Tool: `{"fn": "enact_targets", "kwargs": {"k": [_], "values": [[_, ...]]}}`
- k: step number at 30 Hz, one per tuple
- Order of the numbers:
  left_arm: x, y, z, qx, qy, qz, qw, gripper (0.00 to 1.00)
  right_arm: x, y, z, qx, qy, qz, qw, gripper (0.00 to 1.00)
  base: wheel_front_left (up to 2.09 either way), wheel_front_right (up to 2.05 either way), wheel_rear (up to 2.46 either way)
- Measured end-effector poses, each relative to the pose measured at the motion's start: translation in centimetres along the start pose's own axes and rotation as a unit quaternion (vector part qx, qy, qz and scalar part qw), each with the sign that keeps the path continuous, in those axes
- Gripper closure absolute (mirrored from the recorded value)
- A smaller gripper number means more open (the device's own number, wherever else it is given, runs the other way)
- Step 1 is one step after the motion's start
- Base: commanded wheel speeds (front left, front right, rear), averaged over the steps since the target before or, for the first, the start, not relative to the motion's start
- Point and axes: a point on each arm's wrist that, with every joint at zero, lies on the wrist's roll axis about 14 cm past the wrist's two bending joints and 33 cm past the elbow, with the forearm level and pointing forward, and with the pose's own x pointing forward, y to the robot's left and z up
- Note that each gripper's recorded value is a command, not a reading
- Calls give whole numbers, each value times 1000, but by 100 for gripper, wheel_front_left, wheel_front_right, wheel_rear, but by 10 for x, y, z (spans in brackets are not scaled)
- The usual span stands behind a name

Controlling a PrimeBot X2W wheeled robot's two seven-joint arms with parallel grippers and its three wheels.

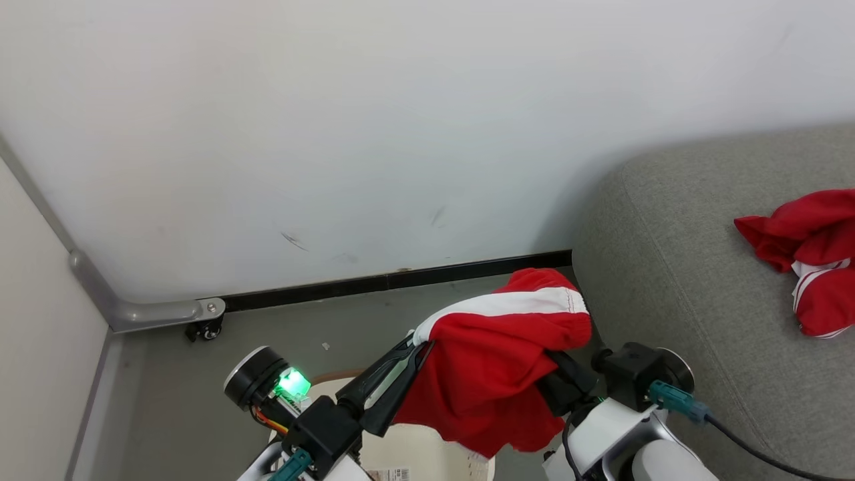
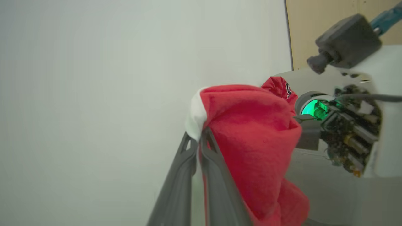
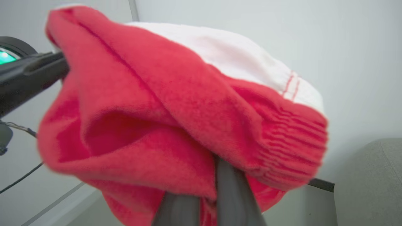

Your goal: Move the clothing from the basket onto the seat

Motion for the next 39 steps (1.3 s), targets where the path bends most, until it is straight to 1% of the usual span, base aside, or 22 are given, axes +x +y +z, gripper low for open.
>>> {"fn": "enact_targets", "kwargs": {"k": [7,11,19,31,33,34,39], "values": [[-2,2,-13,0,20,5,1000,100,3,-1,14,26,-23,-5,999,100,0,0,0],[-3,3,-20,0,30,6,1000,100,4,2,18,34,-30,0,999,100,0,0,0],[-6,4,-31,-1,48,8,999,100,14,5,38,46,-62,10,997,100,0,0,0],[-16,-6,-51,-10,80,0,997,100,15,7,46,62,-76,13,995,100,0,0,0],[-16,-7,-51,-11,80,0,997,35,15,7,47,65,-77,13,995,100,0,0,0],[-16,-7,-51,-11,80,0,997,0,15,7,47,65,-77,13,995,100,0,0,0],[-16,-7,-52,-12,83,0,996,0,15,6,48,64,-78,12,995,100,0,0,0]]}}
